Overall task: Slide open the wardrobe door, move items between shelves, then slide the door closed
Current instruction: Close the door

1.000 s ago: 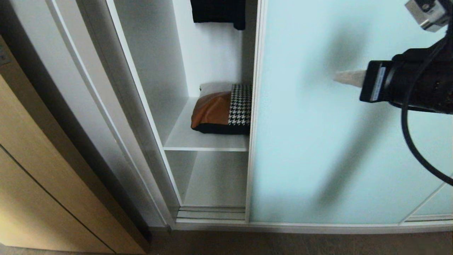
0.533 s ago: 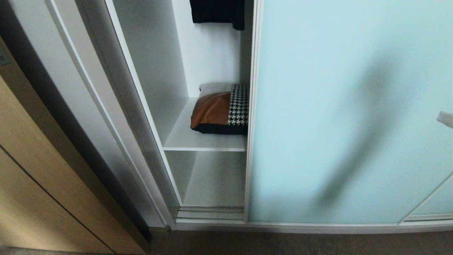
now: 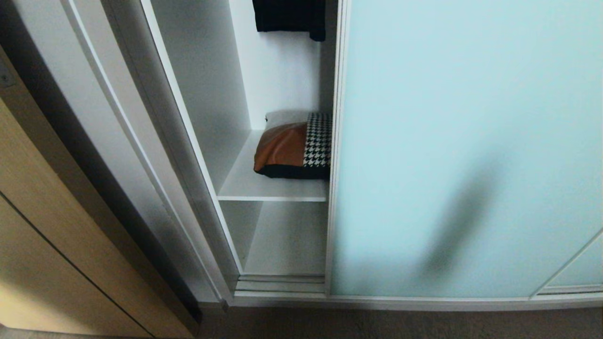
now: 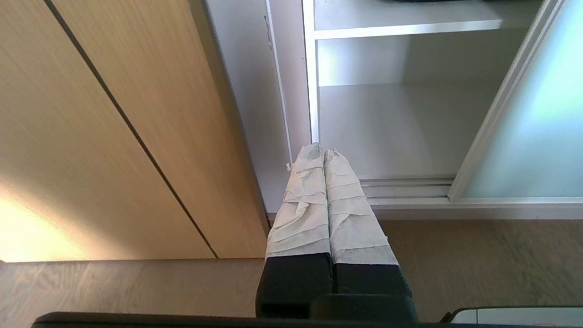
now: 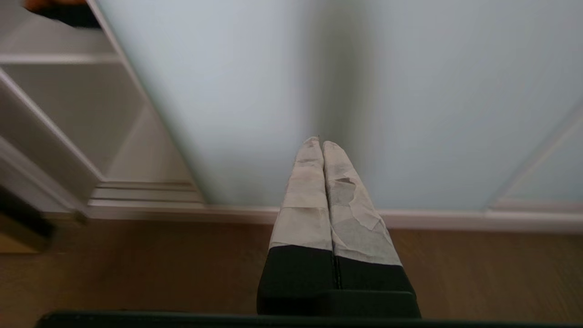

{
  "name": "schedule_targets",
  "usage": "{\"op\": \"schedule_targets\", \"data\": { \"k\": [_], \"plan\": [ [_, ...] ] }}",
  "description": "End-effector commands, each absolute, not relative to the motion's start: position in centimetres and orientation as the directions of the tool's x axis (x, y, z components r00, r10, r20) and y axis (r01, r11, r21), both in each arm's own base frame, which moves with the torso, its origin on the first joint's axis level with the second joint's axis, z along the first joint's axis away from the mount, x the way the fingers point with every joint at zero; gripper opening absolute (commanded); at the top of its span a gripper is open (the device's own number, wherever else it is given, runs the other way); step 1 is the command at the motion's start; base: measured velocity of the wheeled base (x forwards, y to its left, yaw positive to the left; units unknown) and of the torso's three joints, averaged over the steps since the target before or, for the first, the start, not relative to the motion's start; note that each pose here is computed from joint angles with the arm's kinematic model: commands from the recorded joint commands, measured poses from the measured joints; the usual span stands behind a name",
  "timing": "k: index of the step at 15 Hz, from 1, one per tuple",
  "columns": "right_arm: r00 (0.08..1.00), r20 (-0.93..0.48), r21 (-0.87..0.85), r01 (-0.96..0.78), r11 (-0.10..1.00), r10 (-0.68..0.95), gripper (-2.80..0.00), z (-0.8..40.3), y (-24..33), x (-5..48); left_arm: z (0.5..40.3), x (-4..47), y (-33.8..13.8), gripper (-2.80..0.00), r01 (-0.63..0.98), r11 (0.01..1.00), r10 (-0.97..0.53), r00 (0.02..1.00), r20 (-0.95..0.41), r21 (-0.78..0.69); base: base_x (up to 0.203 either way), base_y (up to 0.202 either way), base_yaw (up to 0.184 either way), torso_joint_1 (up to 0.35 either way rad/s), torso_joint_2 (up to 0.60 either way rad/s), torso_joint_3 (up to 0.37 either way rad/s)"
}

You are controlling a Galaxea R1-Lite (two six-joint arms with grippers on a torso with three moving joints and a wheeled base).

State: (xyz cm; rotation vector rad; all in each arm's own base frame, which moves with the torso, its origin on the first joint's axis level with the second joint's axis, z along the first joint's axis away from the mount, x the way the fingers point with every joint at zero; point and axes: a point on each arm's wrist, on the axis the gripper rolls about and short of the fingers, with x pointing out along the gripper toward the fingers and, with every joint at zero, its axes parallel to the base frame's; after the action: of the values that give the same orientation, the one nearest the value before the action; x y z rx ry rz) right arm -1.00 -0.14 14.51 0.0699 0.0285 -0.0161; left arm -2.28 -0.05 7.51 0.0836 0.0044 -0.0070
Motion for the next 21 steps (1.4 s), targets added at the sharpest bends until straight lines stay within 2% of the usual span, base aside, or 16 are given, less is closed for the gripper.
{"op": "schedule_targets", "data": {
  "k": [1, 5, 17, 19, 21],
  "plan": [
    [0.997, 0.064, 0.068, 0.032, 0.997, -0.036, -2.80, 11.5, -0.1, -3.3, 7.5, -2.3, -0.1, -2.80, 0.007, 0.996, -0.007, 1.000, -0.005, 0.084, 0.000, 0.000, 0.000, 0.000, 0.00, 0.000],
    [1.000, 0.006, 0.019, 0.010, 1.000, -0.010, -2.80, 7.7, 0.0, -2.3, 7.5, -2.3, -0.1, -2.80, 0.008, 0.996, -0.008, 1.000, -0.005, 0.084, 0.000, 0.000, 0.000, 0.000, 0.00, 0.000],
    [1.000, 0.009, 0.020, 0.004, 1.000, -0.005, -2.80, 7.6, 0.0, -2.3, 7.5, -2.3, -0.1, -2.80, 0.007, 0.997, -0.006, 1.000, -0.005, 0.083, 0.000, 0.000, 0.000, 0.000, 0.00, 0.000],
    [1.000, 0.011, 0.020, 0.004, 1.000, -0.005, -2.80, 7.7, 0.0, -2.3, 7.4, -2.3, -0.1, -2.80, 0.015, 0.992, -0.014, 1.000, -0.010, 0.121, 0.000, 0.000, 0.000, 0.000, 0.00, 0.000],
    [1.000, 0.011, 0.020, 0.004, 1.000, -0.005, -2.80, 7.7, 0.0, -2.3, 7.5, -2.3, 0.0, -2.80, 0.007, 0.999, -0.007, 1.000, -0.005, 0.051, 0.000, 0.000, 0.000, 0.000, 0.00, 0.000]
  ]
}}
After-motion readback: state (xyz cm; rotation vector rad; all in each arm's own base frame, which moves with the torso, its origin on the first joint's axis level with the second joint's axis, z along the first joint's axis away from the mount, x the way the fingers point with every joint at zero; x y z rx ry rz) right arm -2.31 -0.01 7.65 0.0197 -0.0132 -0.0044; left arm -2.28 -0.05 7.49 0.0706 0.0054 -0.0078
